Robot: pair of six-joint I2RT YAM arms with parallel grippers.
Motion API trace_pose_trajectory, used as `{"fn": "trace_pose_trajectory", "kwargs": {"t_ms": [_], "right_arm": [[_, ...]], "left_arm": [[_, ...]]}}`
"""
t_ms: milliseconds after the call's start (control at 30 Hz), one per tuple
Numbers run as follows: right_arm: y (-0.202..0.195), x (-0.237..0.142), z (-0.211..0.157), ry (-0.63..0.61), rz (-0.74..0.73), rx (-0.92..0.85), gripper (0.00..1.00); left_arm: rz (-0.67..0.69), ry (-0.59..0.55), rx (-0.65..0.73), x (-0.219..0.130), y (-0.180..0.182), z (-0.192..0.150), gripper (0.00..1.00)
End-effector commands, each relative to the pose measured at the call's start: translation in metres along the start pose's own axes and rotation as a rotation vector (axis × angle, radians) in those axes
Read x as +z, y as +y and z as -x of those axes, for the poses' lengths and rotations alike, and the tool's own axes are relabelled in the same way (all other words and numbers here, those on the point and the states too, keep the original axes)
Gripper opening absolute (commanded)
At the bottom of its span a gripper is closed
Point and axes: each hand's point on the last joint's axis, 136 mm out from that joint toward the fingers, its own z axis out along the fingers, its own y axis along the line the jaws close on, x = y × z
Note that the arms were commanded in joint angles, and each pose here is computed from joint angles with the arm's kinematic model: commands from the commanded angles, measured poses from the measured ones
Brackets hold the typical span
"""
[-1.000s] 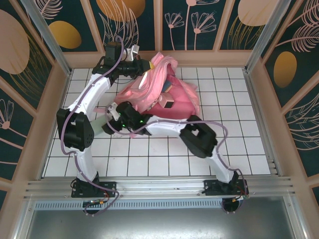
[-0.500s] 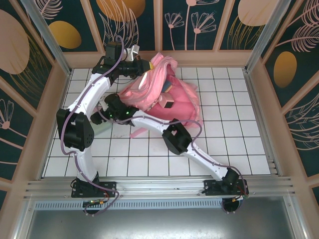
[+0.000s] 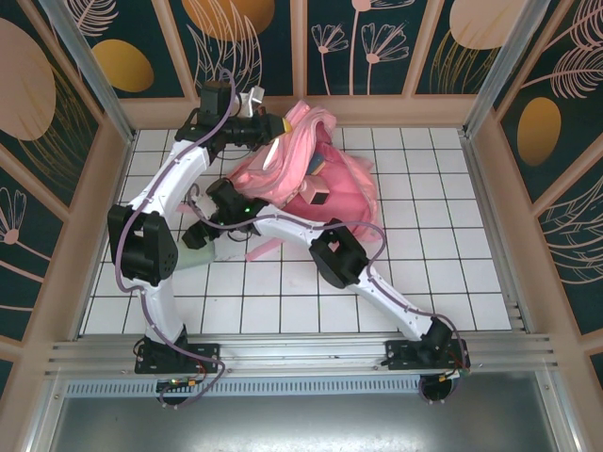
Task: Pack the student bag
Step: Move the pencil pouch to the bottom-left of the table.
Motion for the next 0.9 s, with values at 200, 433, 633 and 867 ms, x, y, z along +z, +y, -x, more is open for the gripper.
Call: {"fn": "trace_pose_trajectory", "kwargs": {"t_ms": [200, 433, 633, 867], "right_arm": [[0.054, 0.004, -0.057, 0.215, 0.002, -0.166, 0.96], [0.059, -0.009, -0.053, 0.181, -0.076, -0.19, 0.99], [0.085, -0.035, -0.03, 0.112, -0.053, -0.18, 0.99], [0.115, -0.032, -0.046, 0.166, -0.057, -0.217, 0.99]], "left_arm": [[-0.136, -0.075, 0.148, -0.025, -0.057, 0.013, 0.0], [-0.136, -0.075, 0.149, -0.026, -0.057, 0.012, 0.0], [-0.143, -0.087, 0.161, -0.031, -0.066, 0.014, 0.0], [-0.143, -0.088, 0.159, -0.032, -0.066, 0.013, 0.0]]}}
